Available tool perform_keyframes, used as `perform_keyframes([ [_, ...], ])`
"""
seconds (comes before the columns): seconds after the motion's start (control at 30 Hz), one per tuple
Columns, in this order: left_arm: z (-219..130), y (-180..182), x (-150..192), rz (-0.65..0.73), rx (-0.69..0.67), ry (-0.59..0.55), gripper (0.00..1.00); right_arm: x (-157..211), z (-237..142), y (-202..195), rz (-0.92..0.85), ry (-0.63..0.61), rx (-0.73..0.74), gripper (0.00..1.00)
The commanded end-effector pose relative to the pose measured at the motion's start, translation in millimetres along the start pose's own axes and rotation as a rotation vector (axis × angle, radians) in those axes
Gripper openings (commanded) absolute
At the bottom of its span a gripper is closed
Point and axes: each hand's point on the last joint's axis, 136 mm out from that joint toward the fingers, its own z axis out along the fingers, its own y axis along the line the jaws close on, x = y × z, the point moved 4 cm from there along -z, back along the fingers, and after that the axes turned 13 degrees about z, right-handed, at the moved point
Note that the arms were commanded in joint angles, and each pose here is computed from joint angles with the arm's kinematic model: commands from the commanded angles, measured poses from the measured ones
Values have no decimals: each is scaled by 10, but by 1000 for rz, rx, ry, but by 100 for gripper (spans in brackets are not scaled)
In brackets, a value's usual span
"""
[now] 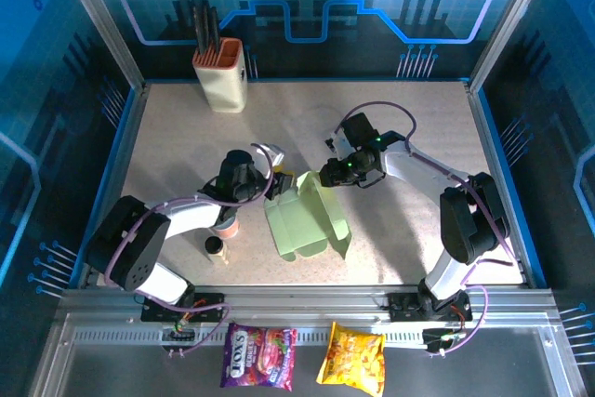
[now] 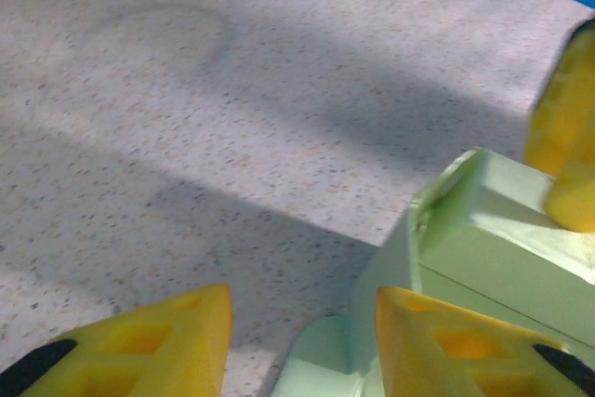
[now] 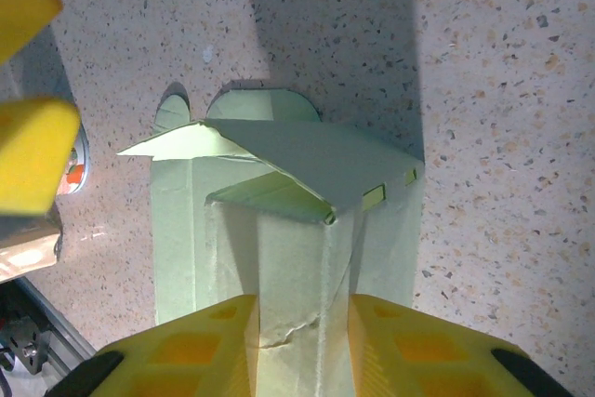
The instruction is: Fold the paper box
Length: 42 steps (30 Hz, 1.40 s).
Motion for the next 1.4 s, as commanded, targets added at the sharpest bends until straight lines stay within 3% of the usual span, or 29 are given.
perform_keyframes([
  [0.0,142,119,18,-54,14,61,46,103,92,-53,8,39,23,31],
  [0.2,411,74,146,-15,142,111,48,86,93,-64,9,32,28,31],
  [0.5,491,-114,191,54,306,82,48,72,87,-78,9,32,26,31],
  [1.37,486,-462,218,138,466,35,48,62,112,-41,2,53,-15,29],
])
